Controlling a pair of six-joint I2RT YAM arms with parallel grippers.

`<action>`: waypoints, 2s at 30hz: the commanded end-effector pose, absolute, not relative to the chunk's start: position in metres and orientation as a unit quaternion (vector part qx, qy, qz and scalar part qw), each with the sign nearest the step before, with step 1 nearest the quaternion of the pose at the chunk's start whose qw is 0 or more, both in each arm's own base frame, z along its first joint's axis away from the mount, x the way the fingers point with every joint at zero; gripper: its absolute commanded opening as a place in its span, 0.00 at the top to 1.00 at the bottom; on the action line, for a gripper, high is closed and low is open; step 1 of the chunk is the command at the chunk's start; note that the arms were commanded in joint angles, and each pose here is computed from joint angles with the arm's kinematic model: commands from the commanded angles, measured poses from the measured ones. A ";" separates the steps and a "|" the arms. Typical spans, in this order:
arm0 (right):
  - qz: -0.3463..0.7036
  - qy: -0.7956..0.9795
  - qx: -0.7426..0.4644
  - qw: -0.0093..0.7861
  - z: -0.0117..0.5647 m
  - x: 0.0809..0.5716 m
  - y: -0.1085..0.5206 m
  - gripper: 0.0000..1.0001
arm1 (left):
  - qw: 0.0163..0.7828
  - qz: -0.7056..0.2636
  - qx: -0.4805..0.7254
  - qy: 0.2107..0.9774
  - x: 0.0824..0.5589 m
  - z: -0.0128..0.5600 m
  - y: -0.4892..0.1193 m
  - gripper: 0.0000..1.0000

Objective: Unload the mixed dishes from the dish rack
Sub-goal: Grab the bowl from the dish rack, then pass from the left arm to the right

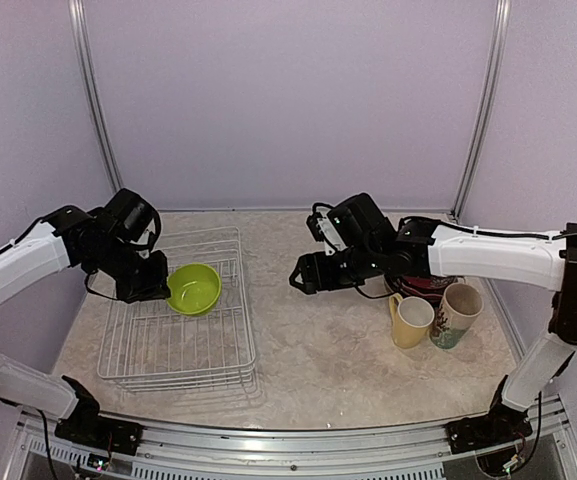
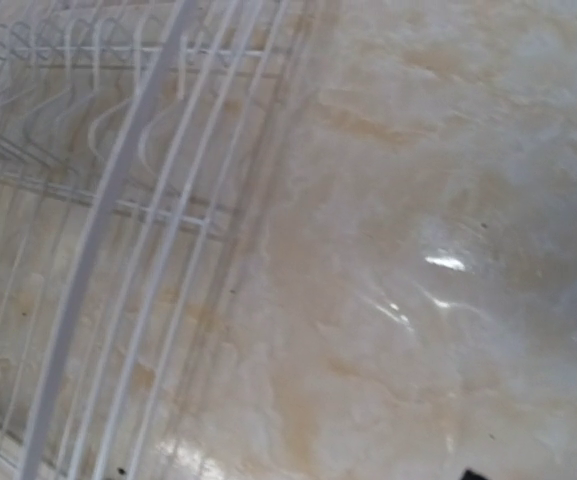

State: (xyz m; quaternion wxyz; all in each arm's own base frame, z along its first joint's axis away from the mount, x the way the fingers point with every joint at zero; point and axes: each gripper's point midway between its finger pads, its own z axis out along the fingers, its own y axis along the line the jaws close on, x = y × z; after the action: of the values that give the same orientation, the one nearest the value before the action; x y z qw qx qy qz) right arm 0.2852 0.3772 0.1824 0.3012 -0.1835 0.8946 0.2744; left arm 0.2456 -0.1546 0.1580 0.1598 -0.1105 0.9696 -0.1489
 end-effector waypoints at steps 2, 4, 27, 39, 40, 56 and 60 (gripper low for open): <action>0.275 0.891 -0.195 0.305 0.188 0.284 0.390 0.29 | 0.236 -0.109 -0.032 0.965 0.270 0.214 -0.158 1.00; 0.276 0.891 -0.194 0.304 0.189 0.284 0.391 0.29 | 0.262 -0.114 -0.006 0.958 0.284 0.234 -0.168 1.00; 0.244 0.874 -0.128 0.400 0.257 0.320 0.380 0.30 | 0.292 -0.139 0.121 0.939 0.367 0.239 -0.270 1.00; 0.204 0.891 -0.150 0.377 0.239 0.356 0.426 0.34 | 0.278 -0.119 0.132 0.944 0.360 0.219 -0.268 1.00; 0.203 0.892 -0.152 0.375 0.236 0.358 0.429 0.35 | 0.278 -0.117 0.132 0.944 0.360 0.219 -0.268 1.00; 0.164 0.907 -0.167 0.350 0.198 0.369 0.441 0.69 | 0.268 -0.123 0.140 0.945 0.354 0.216 -0.274 1.00; 0.164 0.908 -0.169 0.346 0.194 0.371 0.445 0.74 | 0.265 -0.127 0.141 0.945 0.352 0.215 -0.276 1.00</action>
State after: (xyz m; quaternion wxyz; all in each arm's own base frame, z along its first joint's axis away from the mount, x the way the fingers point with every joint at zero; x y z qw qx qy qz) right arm 0.3736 0.4393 0.2068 0.3585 -0.1586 0.9028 0.1769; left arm 0.3547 -0.2697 0.2048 0.2538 0.1373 0.9511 -0.1103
